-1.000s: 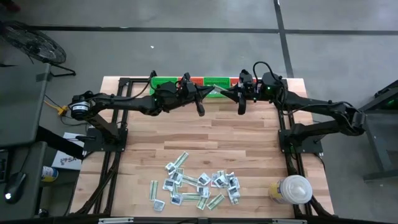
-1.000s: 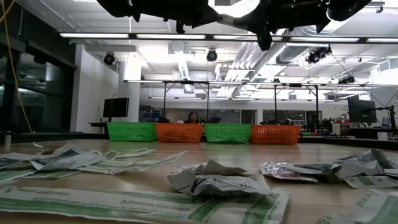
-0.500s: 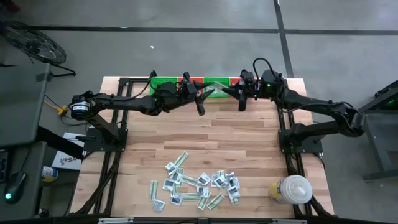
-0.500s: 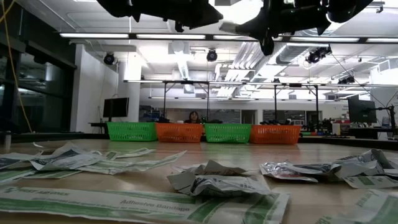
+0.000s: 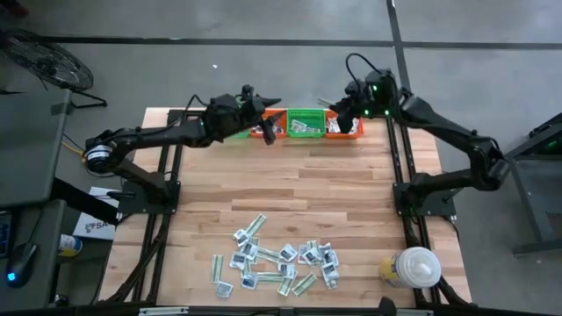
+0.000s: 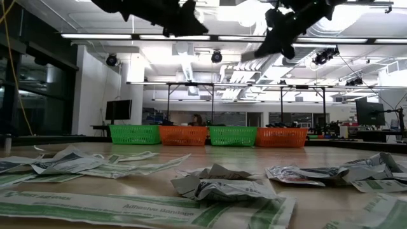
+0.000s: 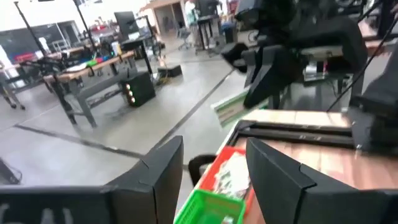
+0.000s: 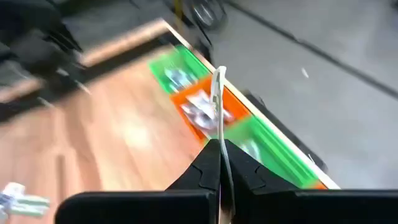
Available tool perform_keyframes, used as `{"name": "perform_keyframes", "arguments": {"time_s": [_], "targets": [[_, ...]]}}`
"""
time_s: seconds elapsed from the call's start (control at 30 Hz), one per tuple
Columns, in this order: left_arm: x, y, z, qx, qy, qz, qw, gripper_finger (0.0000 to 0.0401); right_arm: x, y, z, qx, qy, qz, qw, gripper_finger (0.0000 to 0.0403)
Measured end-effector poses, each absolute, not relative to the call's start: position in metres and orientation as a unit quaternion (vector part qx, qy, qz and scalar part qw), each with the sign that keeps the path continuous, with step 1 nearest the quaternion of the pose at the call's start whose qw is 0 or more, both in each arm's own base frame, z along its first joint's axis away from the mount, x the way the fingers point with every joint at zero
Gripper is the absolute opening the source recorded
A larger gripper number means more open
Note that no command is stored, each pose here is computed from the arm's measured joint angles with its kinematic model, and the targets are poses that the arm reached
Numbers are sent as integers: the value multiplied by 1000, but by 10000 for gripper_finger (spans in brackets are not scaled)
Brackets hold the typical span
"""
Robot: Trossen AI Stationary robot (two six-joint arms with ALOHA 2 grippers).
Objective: Pick & Place First Aid Supplies
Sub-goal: Put the green bandage pack in the right orange bin
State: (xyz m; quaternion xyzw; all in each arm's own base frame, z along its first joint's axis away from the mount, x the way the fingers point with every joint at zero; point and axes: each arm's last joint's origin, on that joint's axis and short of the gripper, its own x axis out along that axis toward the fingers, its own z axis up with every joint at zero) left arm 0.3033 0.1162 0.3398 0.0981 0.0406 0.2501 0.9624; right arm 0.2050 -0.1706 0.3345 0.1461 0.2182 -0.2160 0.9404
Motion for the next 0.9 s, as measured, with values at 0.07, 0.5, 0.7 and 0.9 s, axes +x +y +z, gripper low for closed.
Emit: {"name": "perform_keyframes", "arguments": {"time_s": [0.07, 0.5, 0.7, 0.9], "targets": [[298, 127, 338, 99, 56, 251, 961, 172, 205, -180, 335, 164, 251, -233, 925, 0], [255, 197, 333, 140, 99, 246, 954, 172, 204, -250, 300, 345, 385, -327, 791, 0], [230, 224, 331, 154, 115, 254, 948, 172, 203, -269, 267, 416, 417, -335, 736, 0], [208, 243, 330, 167, 121, 257, 944, 172, 209, -276, 246, 466, 426, -322, 706, 0]]}}
